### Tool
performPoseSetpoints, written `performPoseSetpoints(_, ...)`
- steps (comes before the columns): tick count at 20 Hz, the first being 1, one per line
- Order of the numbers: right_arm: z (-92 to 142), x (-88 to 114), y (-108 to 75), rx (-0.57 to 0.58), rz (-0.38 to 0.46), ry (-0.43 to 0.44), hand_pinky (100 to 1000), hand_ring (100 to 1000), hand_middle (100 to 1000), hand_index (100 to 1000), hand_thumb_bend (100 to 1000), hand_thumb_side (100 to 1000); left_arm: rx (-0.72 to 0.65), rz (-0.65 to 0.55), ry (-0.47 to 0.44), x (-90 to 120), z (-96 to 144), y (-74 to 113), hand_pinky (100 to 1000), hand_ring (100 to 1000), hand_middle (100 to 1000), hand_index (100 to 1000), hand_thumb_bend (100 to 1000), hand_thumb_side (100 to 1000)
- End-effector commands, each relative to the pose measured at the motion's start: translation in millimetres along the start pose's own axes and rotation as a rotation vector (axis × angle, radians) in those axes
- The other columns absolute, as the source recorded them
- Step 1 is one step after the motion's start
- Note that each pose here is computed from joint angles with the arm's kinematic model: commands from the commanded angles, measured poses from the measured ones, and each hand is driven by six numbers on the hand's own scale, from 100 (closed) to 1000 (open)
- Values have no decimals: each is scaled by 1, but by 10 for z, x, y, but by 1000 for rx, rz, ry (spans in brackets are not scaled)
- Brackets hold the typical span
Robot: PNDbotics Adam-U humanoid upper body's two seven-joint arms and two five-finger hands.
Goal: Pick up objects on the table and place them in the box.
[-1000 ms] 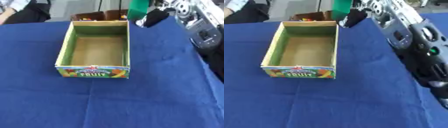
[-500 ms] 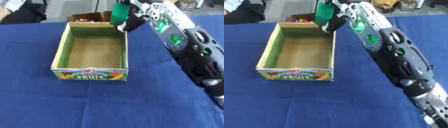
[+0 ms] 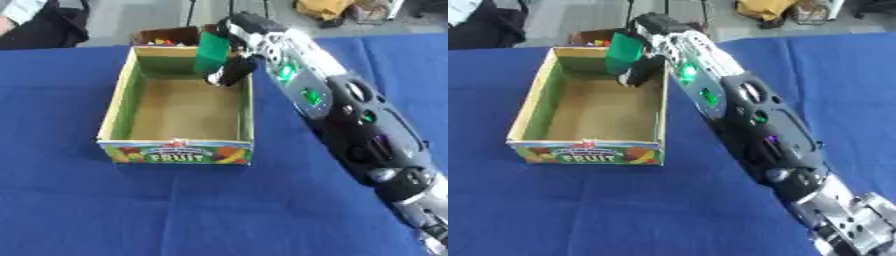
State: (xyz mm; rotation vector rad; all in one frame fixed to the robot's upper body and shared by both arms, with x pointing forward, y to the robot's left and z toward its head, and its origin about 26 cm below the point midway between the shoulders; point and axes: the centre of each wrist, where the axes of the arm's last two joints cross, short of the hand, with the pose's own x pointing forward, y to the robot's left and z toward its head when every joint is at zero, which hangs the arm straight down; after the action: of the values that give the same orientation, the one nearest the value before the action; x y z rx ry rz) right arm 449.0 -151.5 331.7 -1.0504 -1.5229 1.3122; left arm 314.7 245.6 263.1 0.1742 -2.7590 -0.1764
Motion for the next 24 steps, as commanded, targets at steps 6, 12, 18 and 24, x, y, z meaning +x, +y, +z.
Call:
performPoseSetpoints(6,-179,-55,178,109,7,4,695,739,478,599,132,365,-9,9,-45,73,-93,-10,852,981,973,1000,100,1000)
performPoseSetpoints(12,-189,-70,179,165,19,-38,736,803,622,743,245,550,-6,9,-45,74,-95,-7,852,980,972,1000,100,1000)
performPoseSetpoints(18,-110,-26,-10,143,2,-94,804,906,810,891,456,684,-5,7,-41,69,-84,-3,852,980,971,1000,100,1000)
performPoseSetpoints(24,21,24,-252,68,-21,-137,824,932,842,913,553,683,-6,3,-33,63,-66,5,853,979,971,1000,100,1000)
